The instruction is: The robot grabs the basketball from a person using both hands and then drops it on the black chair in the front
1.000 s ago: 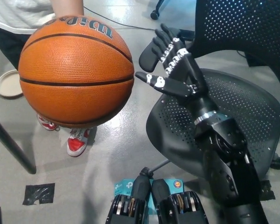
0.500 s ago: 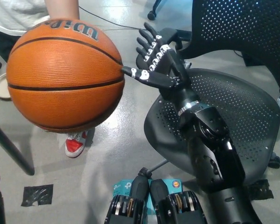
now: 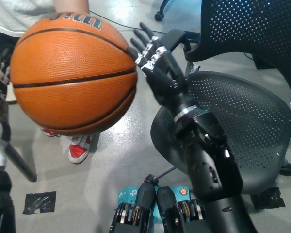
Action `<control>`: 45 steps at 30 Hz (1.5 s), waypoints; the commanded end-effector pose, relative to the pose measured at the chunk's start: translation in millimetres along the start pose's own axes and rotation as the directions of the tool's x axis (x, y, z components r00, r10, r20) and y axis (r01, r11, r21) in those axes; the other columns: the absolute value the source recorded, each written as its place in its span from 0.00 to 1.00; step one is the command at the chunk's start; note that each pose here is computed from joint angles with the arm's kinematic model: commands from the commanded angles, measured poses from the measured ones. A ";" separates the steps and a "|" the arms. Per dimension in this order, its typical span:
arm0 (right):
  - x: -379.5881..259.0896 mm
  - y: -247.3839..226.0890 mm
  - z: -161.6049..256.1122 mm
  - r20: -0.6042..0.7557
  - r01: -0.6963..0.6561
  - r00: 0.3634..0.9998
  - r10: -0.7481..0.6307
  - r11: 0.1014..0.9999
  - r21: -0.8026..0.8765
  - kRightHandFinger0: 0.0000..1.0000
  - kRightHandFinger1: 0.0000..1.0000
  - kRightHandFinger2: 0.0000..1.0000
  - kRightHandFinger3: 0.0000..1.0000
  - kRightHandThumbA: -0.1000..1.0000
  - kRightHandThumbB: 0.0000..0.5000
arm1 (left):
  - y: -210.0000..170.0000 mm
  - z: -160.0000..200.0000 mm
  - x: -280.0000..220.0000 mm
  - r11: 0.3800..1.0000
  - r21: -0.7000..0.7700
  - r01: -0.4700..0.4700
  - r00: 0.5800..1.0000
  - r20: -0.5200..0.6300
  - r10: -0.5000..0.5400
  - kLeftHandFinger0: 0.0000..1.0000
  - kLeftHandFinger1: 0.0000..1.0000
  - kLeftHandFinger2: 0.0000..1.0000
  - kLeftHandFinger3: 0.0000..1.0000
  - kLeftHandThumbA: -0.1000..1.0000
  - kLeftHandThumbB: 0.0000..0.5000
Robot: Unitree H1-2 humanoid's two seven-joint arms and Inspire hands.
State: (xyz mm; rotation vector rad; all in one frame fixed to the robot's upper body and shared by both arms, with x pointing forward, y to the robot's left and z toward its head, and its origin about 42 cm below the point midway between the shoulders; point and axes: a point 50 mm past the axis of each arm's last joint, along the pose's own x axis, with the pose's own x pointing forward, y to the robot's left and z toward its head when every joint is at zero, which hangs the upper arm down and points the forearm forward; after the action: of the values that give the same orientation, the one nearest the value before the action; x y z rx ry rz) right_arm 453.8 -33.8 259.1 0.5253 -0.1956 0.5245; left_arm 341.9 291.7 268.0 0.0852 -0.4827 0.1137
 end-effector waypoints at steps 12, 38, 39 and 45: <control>-10.2 56.7 -79.3 -0.129 -0.176 0.975 0.184 0.982 0.065 1.00 1.00 1.00 1.00 1.00 0.82 | -44.1 -2.0 -1.6 0.996 -0.015 0.085 0.996 0.040 -0.085 1.00 1.00 1.00 1.00 1.00 0.25; -12.2 65.8 -72.4 -0.074 -0.113 0.991 0.108 0.991 -0.076 1.00 1.00 1.00 1.00 1.00 0.52 | -136.1 -25.5 9.5 0.969 0.184 0.166 0.968 -0.216 -0.125 1.00 1.00 1.00 1.00 1.00 0.41; -12.2 65.9 -72.3 -0.074 -0.113 0.991 0.108 0.991 -0.076 1.00 1.00 1.00 1.00 1.00 0.52 | -136.1 -25.4 9.6 0.969 0.184 0.166 0.968 -0.217 -0.125 1.00 1.00 1.00 1.00 1.00 0.41; -4.9 60.5 -56.7 -0.094 -0.113 0.990 0.106 0.991 -0.071 1.00 1.00 1.00 1.00 1.00 0.57 | -146.3 -14.6 15.5 0.970 0.174 0.171 0.960 -0.250 -0.124 1.00 1.00 1.00 1.00 1.00 0.33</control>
State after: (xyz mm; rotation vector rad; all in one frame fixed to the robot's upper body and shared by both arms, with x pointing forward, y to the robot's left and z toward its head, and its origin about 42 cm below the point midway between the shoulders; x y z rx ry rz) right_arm 437.1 -35.3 193.2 0.4609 -0.1590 0.3805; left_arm 374.3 214.7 237.8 0.3416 -0.2284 0.2702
